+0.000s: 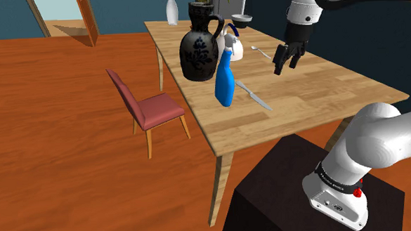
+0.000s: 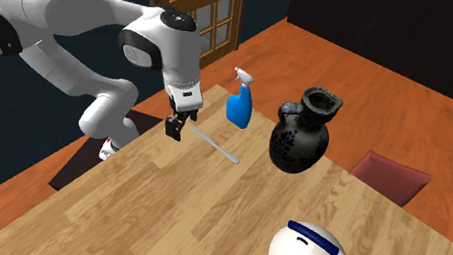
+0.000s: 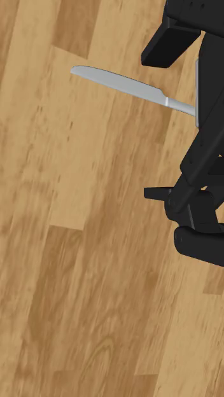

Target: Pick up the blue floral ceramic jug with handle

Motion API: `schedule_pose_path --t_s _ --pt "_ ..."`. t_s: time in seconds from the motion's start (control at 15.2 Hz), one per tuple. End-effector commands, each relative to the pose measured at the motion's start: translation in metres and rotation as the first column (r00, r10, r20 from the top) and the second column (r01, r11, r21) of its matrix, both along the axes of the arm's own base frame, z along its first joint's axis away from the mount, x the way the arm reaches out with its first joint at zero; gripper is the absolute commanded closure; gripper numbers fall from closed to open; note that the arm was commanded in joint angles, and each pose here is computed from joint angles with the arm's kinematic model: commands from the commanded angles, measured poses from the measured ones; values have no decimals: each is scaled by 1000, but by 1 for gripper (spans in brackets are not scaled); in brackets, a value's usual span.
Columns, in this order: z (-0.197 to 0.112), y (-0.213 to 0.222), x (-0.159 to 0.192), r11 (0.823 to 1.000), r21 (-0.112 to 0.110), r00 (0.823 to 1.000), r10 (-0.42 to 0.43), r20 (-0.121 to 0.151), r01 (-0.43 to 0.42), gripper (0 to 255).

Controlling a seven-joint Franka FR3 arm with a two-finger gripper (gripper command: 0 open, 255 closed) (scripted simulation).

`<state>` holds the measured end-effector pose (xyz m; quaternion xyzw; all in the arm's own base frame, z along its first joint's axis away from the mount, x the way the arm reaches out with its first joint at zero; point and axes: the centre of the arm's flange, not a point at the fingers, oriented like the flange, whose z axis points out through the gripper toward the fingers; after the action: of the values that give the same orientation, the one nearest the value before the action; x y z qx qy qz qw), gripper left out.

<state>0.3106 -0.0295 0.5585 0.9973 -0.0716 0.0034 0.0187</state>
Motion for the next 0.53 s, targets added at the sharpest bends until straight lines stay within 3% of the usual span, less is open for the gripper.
schedule_pose_path --t_s 0.0,0.46 --pt "0 0 0 1000 0 1000 0 0 0 0" --pt "43 23 74 1000 -8 999 -8 31 8 0"
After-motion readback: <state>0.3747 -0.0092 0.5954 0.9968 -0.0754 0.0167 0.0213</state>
